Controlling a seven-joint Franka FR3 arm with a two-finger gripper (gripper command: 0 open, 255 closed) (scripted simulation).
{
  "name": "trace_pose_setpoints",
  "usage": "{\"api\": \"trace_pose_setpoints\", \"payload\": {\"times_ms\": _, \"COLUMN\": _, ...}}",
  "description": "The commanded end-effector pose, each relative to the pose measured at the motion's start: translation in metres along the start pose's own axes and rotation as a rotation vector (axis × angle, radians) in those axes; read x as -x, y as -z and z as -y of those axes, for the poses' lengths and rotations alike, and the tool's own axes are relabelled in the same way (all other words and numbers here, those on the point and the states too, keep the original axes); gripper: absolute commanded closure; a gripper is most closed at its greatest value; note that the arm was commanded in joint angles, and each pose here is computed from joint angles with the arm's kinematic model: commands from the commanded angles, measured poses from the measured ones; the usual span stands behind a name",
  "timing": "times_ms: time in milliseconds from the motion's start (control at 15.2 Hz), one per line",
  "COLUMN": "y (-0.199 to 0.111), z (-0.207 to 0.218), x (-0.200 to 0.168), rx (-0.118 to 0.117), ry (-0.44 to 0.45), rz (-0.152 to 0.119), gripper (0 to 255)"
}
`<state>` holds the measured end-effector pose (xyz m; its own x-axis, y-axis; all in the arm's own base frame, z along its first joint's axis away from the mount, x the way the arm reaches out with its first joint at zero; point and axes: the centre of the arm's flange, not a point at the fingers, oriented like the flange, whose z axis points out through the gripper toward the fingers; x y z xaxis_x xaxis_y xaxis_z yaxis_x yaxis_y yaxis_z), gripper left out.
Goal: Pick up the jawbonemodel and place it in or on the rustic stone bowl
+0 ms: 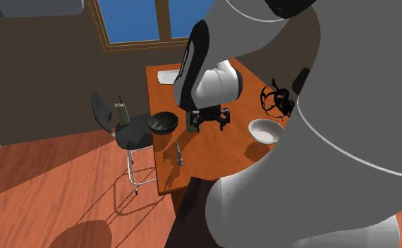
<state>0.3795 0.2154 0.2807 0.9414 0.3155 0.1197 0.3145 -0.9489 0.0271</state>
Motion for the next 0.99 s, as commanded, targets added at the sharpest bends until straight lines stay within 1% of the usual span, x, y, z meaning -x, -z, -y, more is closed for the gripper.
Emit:
{"api": "trace_pose_setpoints", "payload": {"times_ms": 0, "y": -0.02, "z": 0.015, "x": -0.005, "rx": -0.006, "ry": 0.02, "rz": -0.007, "gripper": 0}}
{"api": "trace_pose_setpoints", "payload": {"times_ms": 924, "y": -0.157, "z": 0.132, "x": -0.032, "rx": -0.028, "ry": 0.159, "rz": -0.048, "gripper": 0}}
